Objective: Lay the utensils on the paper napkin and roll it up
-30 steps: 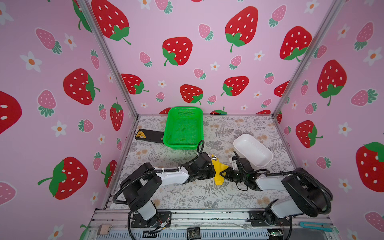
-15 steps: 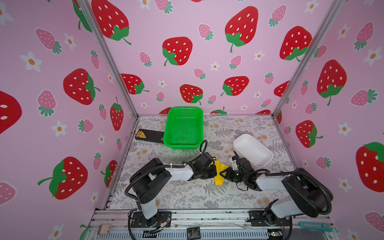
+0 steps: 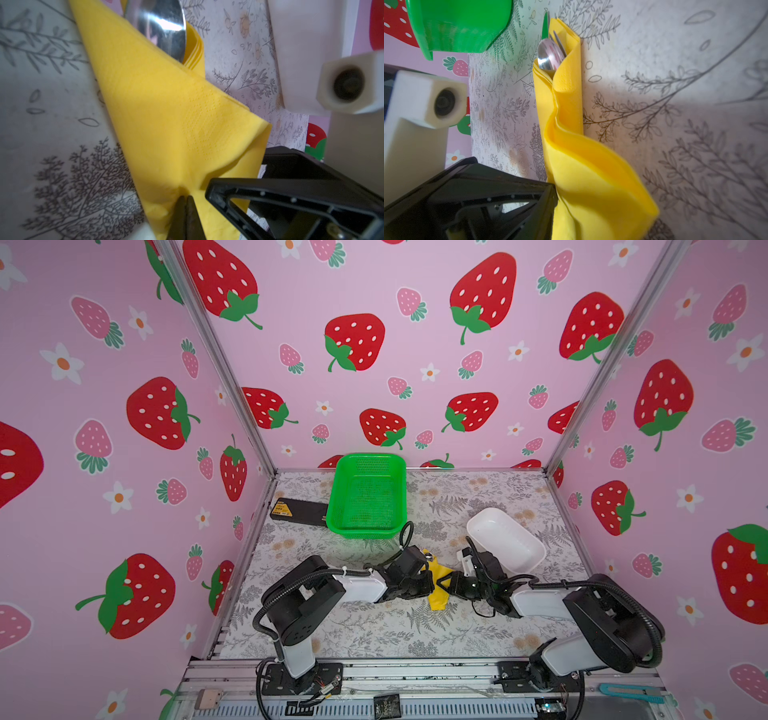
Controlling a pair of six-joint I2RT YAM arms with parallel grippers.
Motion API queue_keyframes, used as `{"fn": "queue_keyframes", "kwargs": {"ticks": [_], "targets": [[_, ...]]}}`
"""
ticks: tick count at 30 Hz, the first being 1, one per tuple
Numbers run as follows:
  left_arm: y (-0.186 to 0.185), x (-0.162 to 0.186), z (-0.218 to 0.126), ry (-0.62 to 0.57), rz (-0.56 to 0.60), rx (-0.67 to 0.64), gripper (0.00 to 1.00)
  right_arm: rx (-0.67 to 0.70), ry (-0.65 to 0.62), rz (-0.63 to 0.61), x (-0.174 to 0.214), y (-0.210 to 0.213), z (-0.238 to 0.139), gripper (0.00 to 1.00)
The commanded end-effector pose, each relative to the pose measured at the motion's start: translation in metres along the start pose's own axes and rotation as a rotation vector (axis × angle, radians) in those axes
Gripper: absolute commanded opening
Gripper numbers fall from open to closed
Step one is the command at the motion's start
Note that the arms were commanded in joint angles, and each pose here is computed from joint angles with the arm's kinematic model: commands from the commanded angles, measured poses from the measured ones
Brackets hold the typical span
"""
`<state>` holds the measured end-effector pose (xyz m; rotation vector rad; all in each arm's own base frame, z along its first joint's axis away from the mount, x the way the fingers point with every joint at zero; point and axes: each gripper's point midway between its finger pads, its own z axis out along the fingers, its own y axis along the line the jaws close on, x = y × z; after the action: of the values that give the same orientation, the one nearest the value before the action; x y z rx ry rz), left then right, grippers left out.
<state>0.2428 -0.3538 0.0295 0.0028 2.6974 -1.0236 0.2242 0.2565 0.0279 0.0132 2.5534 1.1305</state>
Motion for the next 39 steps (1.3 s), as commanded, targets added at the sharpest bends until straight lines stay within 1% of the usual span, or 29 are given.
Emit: {"fn": "queue_keyframes", "kwargs": {"ticks": [1,6,10,20,25,30,35,39], "targets": [[0.016,0.008,0.007,0.026,-0.009,-0.039,0.01,0.066,0.034,0.0,0.007,-0.018,0.005,0.38],[0.015,0.007,0.007,0.026,-0.008,-0.036,0.01,0.024,0.063,-0.016,0.011,-0.015,0.012,0.38],[0.015,0.007,0.007,0.026,-0.009,-0.036,0.01,0.027,0.075,-0.021,0.014,-0.018,0.016,0.35],[0.011,0.006,0.006,0.02,-0.015,-0.019,0.01,0.02,0.091,-0.024,0.019,-0.022,0.02,0.23],[0.001,-0.001,-0.002,-0.017,-0.015,0.016,0.01,0.004,0.089,-0.026,0.018,-0.02,0.022,0.16],[-0.005,-0.009,-0.02,-0.075,0.001,0.021,0.03,-0.031,0.071,-0.045,0.013,-0.011,0.021,0.07],[0.01,-0.016,-0.039,-0.149,0.011,-0.048,0.03,-0.066,0.034,-0.07,0.003,0.0,0.017,0.05],[0.023,-0.019,-0.056,-0.204,-0.001,-0.083,0.04,-0.105,-0.003,-0.119,-0.005,0.013,0.011,0.05]]}}
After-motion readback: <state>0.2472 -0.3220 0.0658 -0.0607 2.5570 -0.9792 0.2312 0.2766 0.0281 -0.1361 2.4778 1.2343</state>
